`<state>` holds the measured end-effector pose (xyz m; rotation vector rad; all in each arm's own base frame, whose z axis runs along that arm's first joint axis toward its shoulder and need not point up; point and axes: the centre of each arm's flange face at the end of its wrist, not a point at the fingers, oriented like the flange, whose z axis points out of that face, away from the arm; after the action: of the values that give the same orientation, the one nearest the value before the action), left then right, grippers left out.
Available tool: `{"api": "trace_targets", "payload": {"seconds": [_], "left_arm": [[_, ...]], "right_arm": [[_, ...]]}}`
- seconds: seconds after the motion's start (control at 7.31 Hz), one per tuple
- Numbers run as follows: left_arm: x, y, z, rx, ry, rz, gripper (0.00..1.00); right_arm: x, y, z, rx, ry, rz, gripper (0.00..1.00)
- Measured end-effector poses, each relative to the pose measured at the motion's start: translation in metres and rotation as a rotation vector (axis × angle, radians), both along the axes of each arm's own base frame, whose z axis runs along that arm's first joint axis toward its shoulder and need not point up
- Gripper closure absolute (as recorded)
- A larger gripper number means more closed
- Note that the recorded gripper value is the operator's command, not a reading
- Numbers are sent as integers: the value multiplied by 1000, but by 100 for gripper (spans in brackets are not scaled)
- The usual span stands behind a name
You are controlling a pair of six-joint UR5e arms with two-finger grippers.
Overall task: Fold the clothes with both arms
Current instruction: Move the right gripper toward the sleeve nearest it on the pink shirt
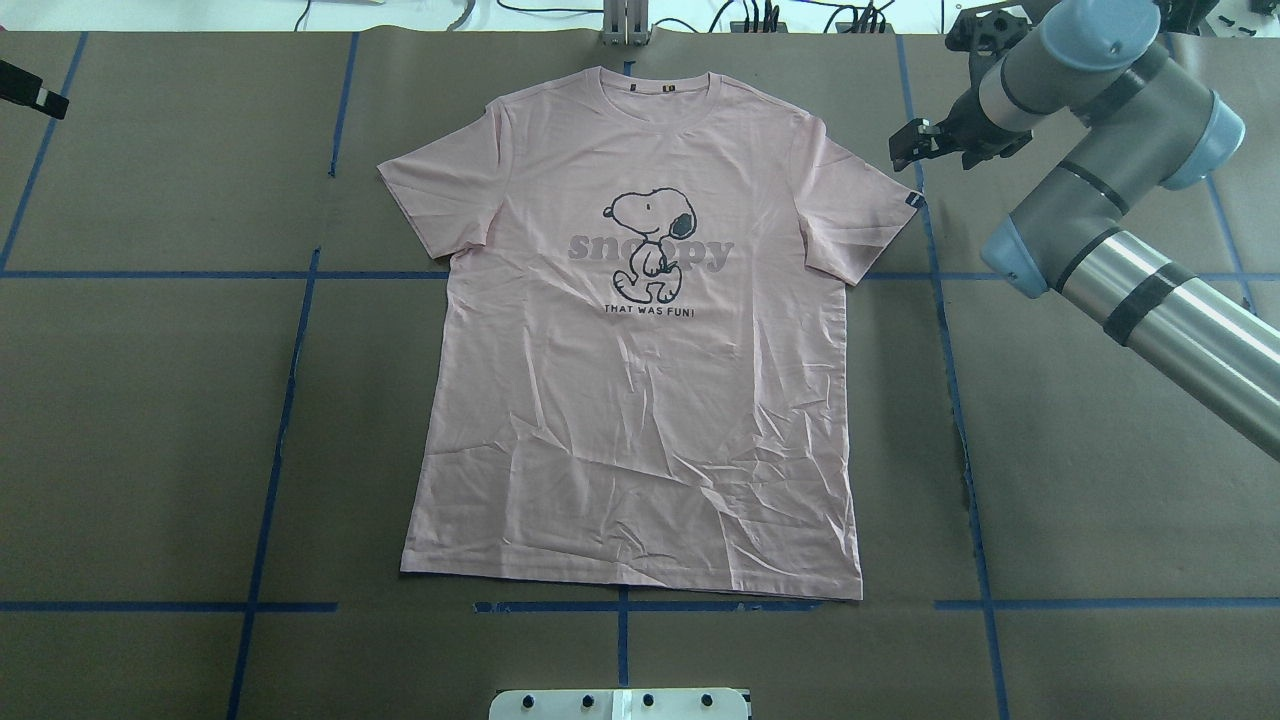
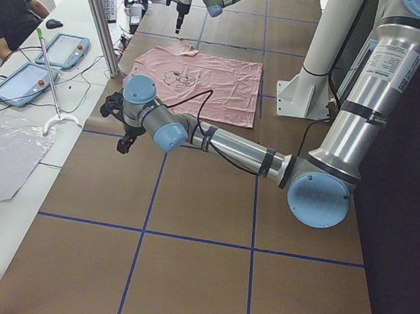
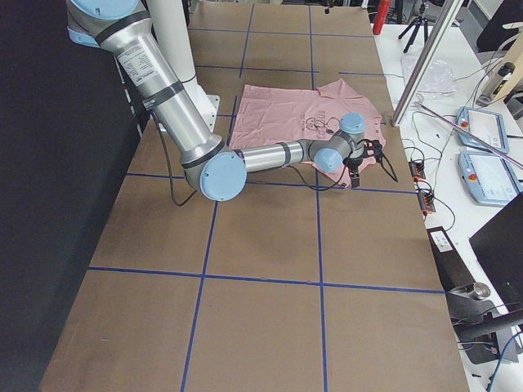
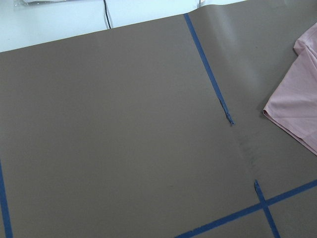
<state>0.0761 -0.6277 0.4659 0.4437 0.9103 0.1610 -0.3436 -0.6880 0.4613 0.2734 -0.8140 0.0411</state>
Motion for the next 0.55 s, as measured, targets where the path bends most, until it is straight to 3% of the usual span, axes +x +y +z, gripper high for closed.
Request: {"api": "trace_targets", "payload": {"seconds": [0.41,0.55], "left_arm": [[2,0,-6,-27,46,-63,0],[2,0,-7,-29,50,-68,0]], "right_arm": [[-24,10,15,-9,26,-26,1],[-25,11,18,-13,30,-31,9]]}}
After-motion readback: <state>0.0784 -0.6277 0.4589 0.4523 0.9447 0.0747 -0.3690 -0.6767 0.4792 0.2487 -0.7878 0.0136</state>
